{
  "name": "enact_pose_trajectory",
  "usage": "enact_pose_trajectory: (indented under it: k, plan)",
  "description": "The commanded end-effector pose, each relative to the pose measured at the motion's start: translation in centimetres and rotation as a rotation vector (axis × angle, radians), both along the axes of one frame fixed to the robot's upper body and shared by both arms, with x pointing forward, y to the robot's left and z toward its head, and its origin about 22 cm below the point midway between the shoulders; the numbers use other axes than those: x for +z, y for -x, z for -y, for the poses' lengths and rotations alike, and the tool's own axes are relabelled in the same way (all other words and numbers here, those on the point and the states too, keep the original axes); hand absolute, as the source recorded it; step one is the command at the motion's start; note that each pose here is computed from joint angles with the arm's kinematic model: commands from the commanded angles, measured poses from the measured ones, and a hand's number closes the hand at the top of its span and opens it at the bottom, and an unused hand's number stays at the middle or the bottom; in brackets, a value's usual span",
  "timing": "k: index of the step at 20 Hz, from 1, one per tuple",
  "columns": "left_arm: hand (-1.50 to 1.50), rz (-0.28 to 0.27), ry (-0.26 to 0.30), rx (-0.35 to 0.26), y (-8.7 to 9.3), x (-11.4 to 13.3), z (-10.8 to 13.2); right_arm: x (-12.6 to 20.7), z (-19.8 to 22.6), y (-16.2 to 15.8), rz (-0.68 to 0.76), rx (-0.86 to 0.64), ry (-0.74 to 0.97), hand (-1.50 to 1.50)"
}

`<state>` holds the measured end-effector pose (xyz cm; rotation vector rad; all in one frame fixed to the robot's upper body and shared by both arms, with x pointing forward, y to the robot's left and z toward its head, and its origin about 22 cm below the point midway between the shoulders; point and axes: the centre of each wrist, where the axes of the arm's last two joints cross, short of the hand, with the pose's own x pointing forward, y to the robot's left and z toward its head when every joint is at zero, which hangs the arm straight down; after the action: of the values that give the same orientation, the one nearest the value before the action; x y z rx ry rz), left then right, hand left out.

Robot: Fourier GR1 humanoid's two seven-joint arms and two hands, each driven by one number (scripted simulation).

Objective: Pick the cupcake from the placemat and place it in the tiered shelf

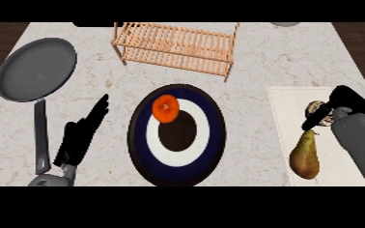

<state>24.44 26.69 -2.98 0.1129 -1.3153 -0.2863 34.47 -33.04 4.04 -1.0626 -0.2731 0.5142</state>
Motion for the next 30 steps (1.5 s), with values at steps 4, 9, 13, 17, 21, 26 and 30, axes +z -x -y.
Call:
enact_pose_trajectory:
  k: [4,9,13,17,21,26,30]
  plan:
    - [0.00,-0.002,0.004,0.016,0.0,-1.0,0.1,-0.3,-0.3,-0.4,-0.047,-0.058,-0.003,-1.50]
    - [0.00,-0.006,-0.001,-0.008,-0.4,0.7,0.9,-3.3,-1.0,-0.8,-0.052,0.031,-0.009,1.50]
    - [0.00,-0.001,0.007,-0.013,0.2,-0.8,-0.6,-3.6,0.5,0.0,-0.002,0.065,-0.006,1.50]
    - [0.00,-0.012,-0.007,0.000,1.5,-0.3,0.4,-3.4,-1.4,-1.3,0.050,0.061,0.019,1.50]
    - [0.00,-0.018,0.009,-0.014,1.5,0.2,0.9,-3.4,-1.3,-1.0,0.046,0.047,0.116,1.50]
    - [0.00,-0.003,0.017,-0.005,1.3,0.7,-0.2,0.3,-6.5,-0.7,0.169,0.089,0.111,1.50]
    - [0.00,-0.022,-0.006,0.024,0.3,-0.2,-0.4,2.0,-20.8,1.4,0.283,0.387,-0.033,1.50]
